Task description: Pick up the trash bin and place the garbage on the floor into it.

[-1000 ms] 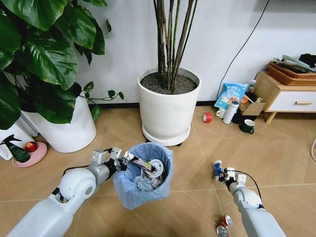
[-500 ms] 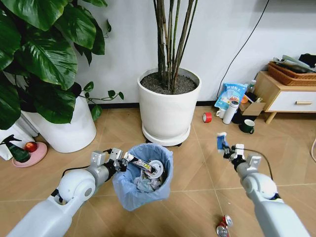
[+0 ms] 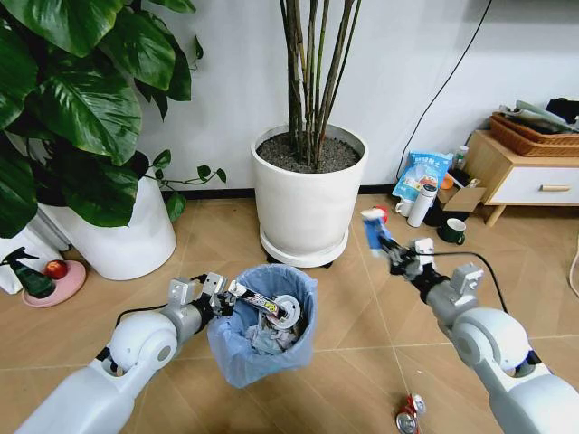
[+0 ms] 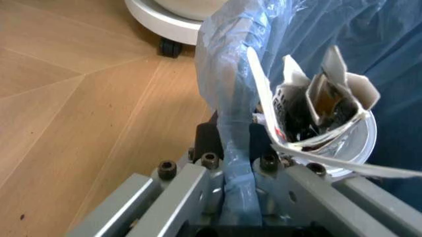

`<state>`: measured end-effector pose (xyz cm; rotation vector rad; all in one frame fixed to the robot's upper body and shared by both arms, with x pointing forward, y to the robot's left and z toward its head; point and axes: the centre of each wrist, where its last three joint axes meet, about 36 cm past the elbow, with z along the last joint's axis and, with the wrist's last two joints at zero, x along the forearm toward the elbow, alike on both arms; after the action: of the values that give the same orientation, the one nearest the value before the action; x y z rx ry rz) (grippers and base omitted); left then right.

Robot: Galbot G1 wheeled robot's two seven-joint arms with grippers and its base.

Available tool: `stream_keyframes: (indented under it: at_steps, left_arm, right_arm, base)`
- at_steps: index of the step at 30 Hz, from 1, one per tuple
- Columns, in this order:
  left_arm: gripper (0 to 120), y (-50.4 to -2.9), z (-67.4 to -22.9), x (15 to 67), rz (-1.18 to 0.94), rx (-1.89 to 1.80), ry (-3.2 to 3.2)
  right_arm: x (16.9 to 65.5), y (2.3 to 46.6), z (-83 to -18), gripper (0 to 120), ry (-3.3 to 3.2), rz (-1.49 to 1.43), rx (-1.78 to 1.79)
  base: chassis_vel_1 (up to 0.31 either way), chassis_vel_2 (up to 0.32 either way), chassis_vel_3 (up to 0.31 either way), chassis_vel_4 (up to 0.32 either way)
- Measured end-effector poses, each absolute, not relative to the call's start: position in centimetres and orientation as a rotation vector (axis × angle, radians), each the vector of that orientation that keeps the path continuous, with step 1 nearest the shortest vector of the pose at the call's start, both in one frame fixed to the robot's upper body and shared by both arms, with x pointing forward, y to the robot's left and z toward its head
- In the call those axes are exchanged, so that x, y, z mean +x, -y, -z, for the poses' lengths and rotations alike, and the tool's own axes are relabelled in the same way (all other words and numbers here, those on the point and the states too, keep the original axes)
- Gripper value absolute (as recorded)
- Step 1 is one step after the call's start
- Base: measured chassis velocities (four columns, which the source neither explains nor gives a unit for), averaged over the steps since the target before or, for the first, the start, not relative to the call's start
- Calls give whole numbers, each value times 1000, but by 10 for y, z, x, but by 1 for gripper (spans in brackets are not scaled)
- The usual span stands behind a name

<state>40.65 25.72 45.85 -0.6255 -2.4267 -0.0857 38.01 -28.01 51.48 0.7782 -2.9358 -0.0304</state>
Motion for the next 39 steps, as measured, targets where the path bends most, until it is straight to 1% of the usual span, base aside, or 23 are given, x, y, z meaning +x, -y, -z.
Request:
stream_keyframes:
  at_steps: [3,10,19,28,30,31,32,33,36,37,39]
  left_arm:
    - [0,-255,-458,415,90,-633,2424]
    - [0,-249,-458,434,89,-653,2422]
    - [0,-239,-468,472,59,-675,2442]
    - [0,-237,-477,492,14,-668,2434]
    - [0,-236,-478,496,14,-660,2431]
    - [0,-235,-478,497,15,-658,2431]
    - [0,-235,-478,498,14,-658,2430]
    - [0,-235,-478,498,14,-658,2430]
    - [0,-234,-479,500,16,-660,2429]
    - [0,-234,-479,500,16,-660,2429]
    - [0,-235,-479,500,18,-657,2428]
  right_arm:
    - [384,271,-531,0,2911,22,937]
    - [398,254,-545,0,2837,52,1144]
    - [418,236,-529,0,2753,57,1230]
    - [427,226,-512,0,2704,23,1228]
    - [427,223,-511,10,2694,17,1234]
    - [427,223,-511,12,2692,15,1235]
    - [427,222,-510,17,2690,13,1234]
    - [427,222,-510,17,2690,13,1234]
    - [430,221,-505,31,2699,1,1222]
    - [430,221,-505,31,2699,1,1222]
    - [430,220,-505,43,2704,3,1221]
  base:
    - [0,0,0,0]
    - [0,0,0,0]
    - [0,0,0,0]
    - [0,0,0,0]
    - [0,0,0,0]
    - [0,0,0,0]
    - [0,0,0,0]
    - [0,0,0,0]
    - [0,0,0,0]
    - [0,0,0,0]
    - [0,0,0,0]
